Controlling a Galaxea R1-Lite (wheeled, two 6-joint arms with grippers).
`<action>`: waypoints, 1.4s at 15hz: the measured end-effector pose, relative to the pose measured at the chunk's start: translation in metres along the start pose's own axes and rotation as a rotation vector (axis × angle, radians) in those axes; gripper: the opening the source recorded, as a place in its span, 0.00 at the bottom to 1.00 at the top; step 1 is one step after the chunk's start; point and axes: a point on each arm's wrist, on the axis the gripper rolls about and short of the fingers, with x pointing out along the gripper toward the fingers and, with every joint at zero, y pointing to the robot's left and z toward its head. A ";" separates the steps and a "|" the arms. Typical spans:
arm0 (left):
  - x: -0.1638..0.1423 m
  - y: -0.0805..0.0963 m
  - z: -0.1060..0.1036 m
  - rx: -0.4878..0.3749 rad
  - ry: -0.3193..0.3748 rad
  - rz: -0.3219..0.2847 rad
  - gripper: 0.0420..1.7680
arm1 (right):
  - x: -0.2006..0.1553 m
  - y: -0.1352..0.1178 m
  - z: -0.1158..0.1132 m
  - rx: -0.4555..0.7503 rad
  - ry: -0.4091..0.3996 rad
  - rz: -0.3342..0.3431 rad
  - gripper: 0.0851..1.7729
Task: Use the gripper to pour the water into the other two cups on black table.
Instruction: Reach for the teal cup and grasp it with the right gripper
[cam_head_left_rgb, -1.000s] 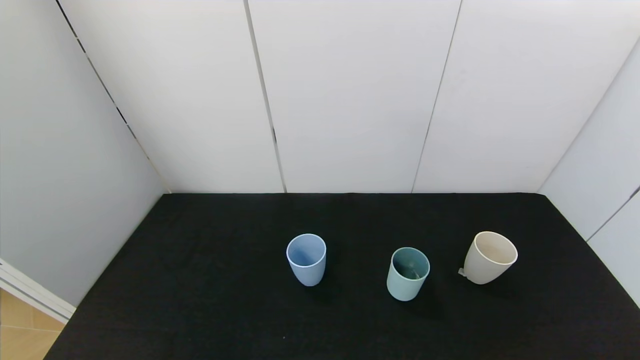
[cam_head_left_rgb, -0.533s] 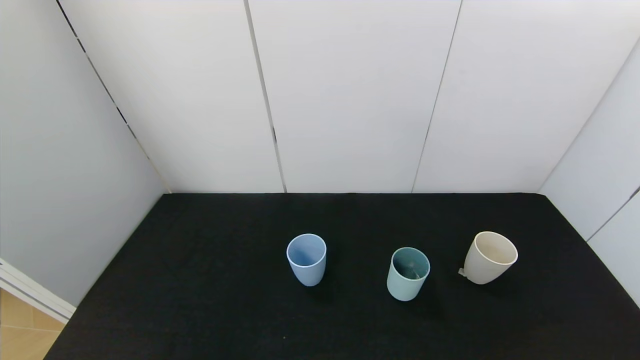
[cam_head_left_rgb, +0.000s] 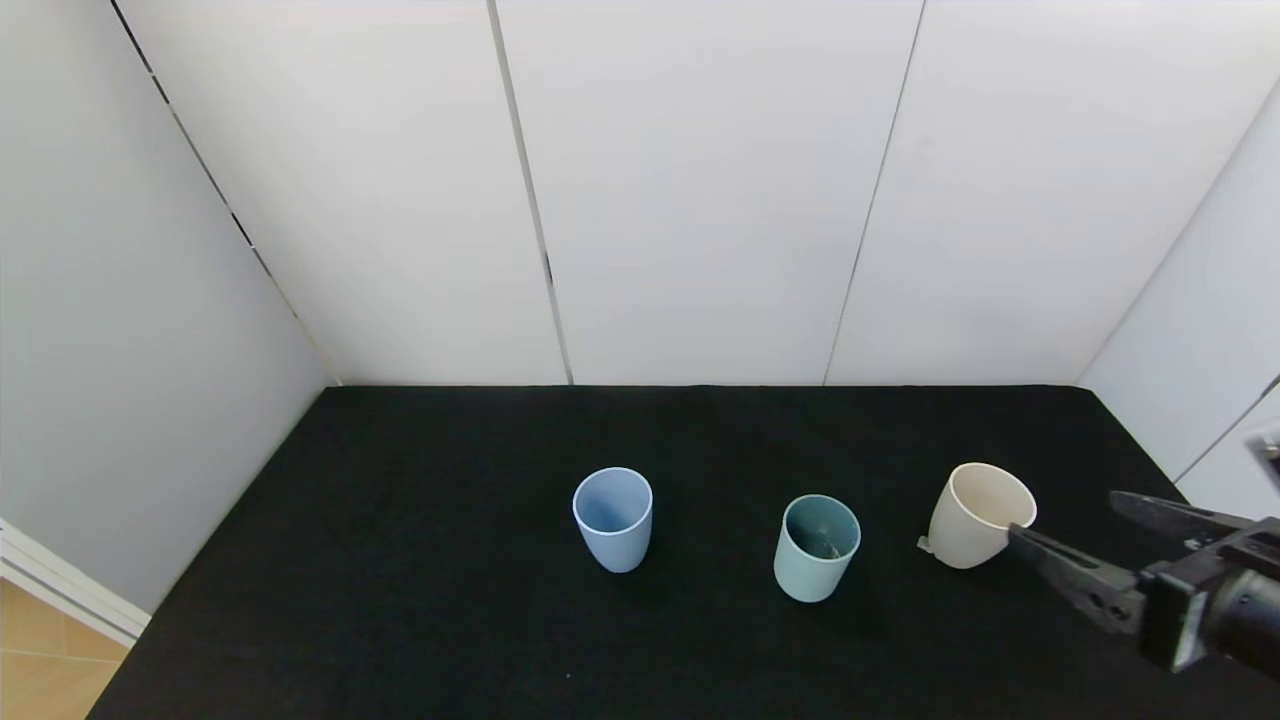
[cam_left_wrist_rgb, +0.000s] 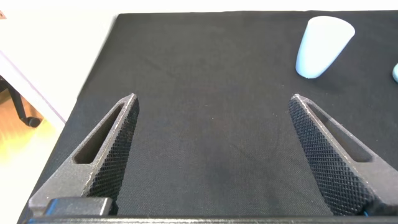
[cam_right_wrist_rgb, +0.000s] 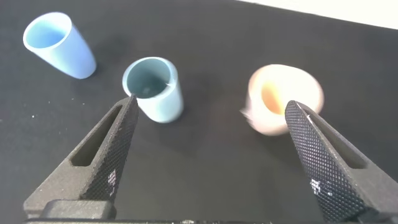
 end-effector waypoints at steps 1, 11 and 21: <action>0.000 0.000 0.000 0.000 0.000 0.000 0.97 | 0.013 0.009 -0.006 -0.013 0.000 0.006 0.96; 0.000 0.000 0.000 0.000 0.000 0.000 0.97 | 0.073 0.063 -0.071 -0.084 0.112 0.064 0.96; 0.000 0.000 0.000 0.000 0.000 0.000 0.97 | 0.116 0.081 -0.093 -0.114 0.176 0.075 0.96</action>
